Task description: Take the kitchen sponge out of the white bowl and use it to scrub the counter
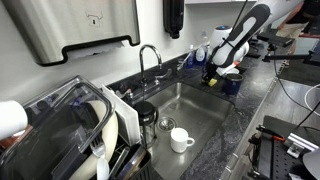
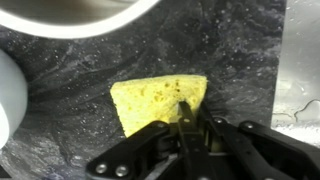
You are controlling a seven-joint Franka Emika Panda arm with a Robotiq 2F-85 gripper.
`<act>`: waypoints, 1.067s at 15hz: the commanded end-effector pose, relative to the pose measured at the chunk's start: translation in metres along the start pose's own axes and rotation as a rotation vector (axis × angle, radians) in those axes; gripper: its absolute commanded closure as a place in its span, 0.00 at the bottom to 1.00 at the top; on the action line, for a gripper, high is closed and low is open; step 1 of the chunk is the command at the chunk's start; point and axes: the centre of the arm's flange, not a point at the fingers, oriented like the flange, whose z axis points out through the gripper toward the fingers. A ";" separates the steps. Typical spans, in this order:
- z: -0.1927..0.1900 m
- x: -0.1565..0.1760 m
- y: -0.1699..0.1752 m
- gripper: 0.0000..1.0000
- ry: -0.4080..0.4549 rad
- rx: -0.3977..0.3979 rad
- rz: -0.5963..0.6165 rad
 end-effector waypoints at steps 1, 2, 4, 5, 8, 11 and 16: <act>0.006 -0.004 0.028 0.97 -0.001 -0.027 0.051; 0.006 -0.002 0.034 0.97 0.000 -0.030 0.060; 0.006 0.001 0.036 0.97 0.016 -0.010 0.062; 0.004 0.002 0.033 0.97 0.023 -0.002 0.064; 0.001 0.003 0.023 0.64 0.029 0.013 0.067; -0.004 0.007 0.013 0.51 0.035 0.009 0.063; -0.021 0.018 0.010 0.16 0.035 -0.006 0.086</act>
